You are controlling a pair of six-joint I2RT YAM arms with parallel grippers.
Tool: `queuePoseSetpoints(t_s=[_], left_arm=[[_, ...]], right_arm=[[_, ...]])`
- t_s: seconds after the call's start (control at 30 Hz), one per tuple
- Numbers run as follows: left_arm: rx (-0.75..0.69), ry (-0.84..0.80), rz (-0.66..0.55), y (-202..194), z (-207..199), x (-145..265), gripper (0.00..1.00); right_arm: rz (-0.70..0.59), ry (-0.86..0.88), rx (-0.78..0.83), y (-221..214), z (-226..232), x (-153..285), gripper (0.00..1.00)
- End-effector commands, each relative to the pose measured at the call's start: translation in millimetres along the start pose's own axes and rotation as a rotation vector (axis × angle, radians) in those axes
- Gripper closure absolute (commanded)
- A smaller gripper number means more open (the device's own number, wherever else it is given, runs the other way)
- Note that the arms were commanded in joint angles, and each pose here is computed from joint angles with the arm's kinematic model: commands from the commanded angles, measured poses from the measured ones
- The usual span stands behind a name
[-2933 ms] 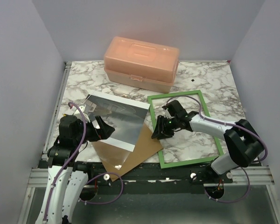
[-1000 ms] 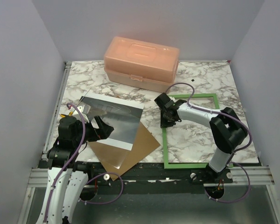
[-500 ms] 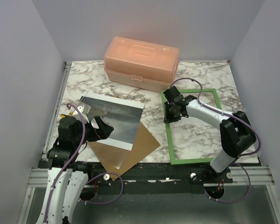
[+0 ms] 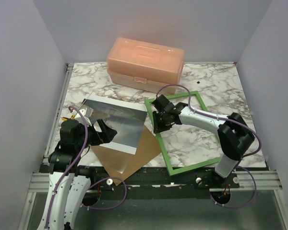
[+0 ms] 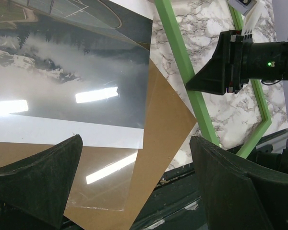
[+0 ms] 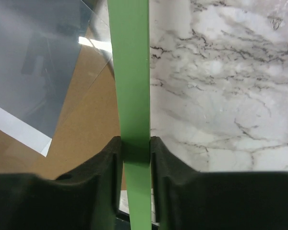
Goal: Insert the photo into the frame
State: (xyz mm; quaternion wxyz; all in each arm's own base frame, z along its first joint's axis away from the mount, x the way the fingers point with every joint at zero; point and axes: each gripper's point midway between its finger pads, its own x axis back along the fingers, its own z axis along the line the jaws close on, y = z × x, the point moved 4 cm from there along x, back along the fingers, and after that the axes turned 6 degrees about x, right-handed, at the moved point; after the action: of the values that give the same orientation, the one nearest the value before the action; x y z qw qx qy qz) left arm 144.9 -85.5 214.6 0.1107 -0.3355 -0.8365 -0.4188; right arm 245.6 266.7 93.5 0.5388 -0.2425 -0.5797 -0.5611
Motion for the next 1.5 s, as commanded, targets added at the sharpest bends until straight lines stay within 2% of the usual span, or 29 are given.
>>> queuePoseSetpoints(t_s=[0.0,0.1,0.4,0.43,0.6,0.7,0.87,0.97,1.1,1.17,1.23,1.33,1.47], left_arm=[[0.002,0.011,-0.017,2,2,-1,0.02],[0.003,0.012,-0.017,2,2,-1,0.02],[0.001,0.008,-0.02,2,2,-1,0.02],[0.001,0.007,-0.021,2,2,0,0.02],[-0.001,0.005,-0.022,2,1,0,0.02],[-0.002,0.003,-0.025,2,1,0,0.02],[-0.003,0.002,-0.026,2,1,0,0.02],[-0.002,0.003,-0.026,2,1,1,0.02],[-0.002,0.004,-0.027,2,1,0,0.02],[-0.001,0.004,-0.024,2,1,0,0.02],[0.0,0.005,-0.022,2,1,0,0.02],[-0.002,0.004,-0.023,2,1,0,0.02],[-0.012,-0.017,-0.026,2,-2,1,0.02]], right_arm=[[-0.057,-0.084,0.017,6,1,6,0.59],[-0.077,-0.099,0.008,6,0,12,0.43],[-0.109,-0.136,0.003,3,5,29,0.03],[-0.097,-0.145,0.009,0,7,27,0.0],[-0.047,-0.185,0.036,-12,18,7,0.01],[-0.028,-0.217,0.057,-15,23,-4,0.09],[0.012,-0.268,0.085,-21,26,-26,0.46],[0.026,-0.279,0.084,-25,24,-32,0.49],[0.021,-0.262,0.08,-27,24,-32,0.61],[0.017,-0.253,0.078,-27,25,-30,0.78],[0.006,-0.243,0.071,-25,27,-24,0.87],[-0.031,-0.205,0.058,-17,34,-12,0.94],[-0.085,-0.116,0.042,-2,50,10,1.0]])
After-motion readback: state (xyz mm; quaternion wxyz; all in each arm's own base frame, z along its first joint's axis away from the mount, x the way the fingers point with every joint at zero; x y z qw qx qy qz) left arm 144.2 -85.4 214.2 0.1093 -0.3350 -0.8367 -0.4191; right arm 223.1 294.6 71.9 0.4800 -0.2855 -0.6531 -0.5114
